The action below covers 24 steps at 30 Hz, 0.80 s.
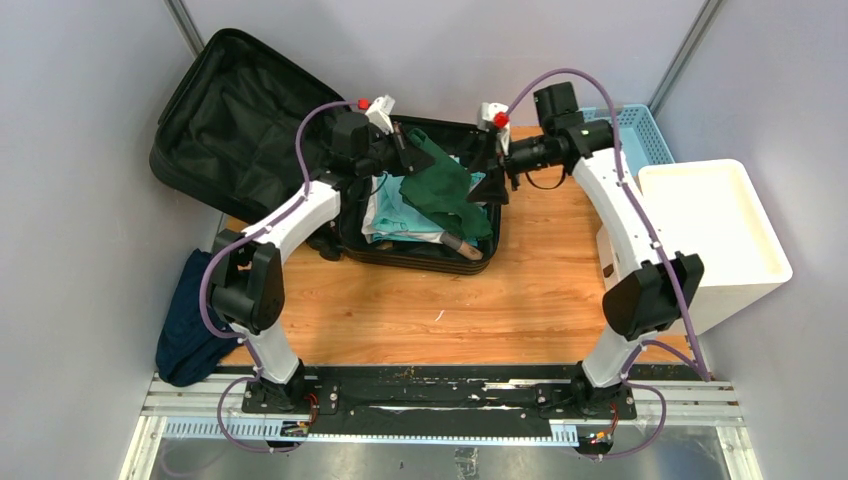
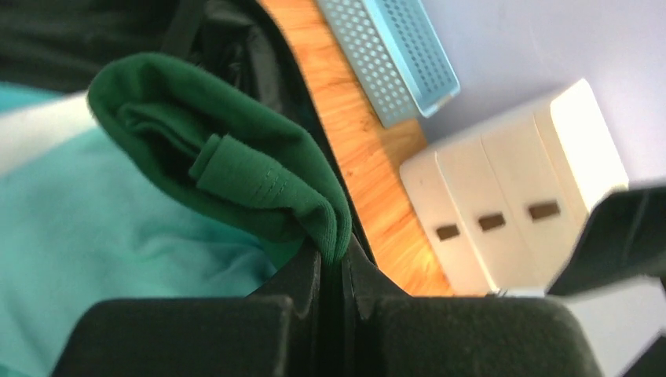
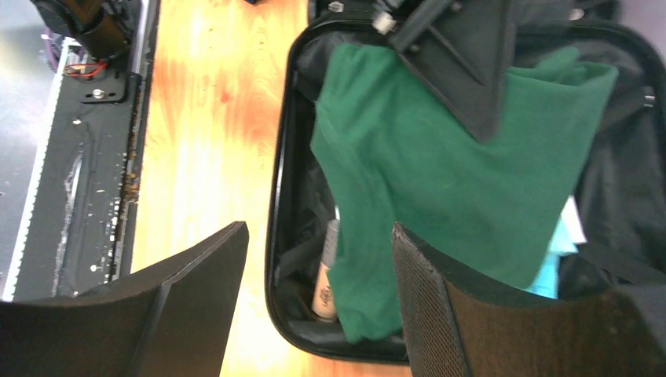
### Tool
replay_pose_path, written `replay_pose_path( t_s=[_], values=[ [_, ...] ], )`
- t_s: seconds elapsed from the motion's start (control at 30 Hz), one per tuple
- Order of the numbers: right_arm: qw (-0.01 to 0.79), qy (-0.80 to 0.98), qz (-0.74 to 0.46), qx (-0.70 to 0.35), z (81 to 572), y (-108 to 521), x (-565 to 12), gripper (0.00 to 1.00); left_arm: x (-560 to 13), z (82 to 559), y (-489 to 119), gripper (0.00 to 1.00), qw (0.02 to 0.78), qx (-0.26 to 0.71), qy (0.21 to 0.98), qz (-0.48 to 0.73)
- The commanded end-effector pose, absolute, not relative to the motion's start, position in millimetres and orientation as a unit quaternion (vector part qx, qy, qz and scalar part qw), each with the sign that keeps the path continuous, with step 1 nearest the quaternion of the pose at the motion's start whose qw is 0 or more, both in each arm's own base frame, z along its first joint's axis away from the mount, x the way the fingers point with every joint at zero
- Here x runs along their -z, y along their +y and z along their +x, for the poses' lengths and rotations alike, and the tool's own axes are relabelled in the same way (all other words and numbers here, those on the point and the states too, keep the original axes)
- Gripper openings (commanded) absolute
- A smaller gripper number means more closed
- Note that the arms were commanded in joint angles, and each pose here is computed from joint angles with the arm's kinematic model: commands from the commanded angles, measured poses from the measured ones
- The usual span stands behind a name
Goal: Open, take out, and arrange the luggage
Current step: Pick up the clothes from the luggage.
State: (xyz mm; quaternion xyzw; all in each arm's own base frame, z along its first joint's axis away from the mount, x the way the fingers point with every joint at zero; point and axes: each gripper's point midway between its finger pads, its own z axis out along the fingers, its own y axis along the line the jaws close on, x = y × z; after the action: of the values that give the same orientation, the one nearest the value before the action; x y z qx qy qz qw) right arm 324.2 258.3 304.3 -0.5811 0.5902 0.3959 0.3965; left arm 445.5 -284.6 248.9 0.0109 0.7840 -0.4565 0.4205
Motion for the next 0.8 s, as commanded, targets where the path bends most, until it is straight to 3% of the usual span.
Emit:
replay_pose_path(
  t_s=[0.0, 0.2, 0.5, 0.77],
  values=[
    [0.415, 0.583, -0.579, -0.391, 328, 236, -307, 0.71, -308, 419, -299, 0.0, 0.493, 0.456, 0.702, 0.238],
    [0.448, 0.55, -0.609, -0.354, 332, 222, -323, 0.73, -332, 406, -287, 0.0, 0.493, 0.381, 0.699, 0.35],
    [0.497, 0.486, -0.659, -0.287, 323, 215, -365, 0.77, -378, 363, -272, 0.0, 0.535, 0.298, 0.632, 0.475],
    [0.511, 0.483, -0.635, -0.319, 321, 223, -379, 0.79, -387, 310, -275, 0.0, 0.551, 0.256, 0.564, 0.559]
  ],
)
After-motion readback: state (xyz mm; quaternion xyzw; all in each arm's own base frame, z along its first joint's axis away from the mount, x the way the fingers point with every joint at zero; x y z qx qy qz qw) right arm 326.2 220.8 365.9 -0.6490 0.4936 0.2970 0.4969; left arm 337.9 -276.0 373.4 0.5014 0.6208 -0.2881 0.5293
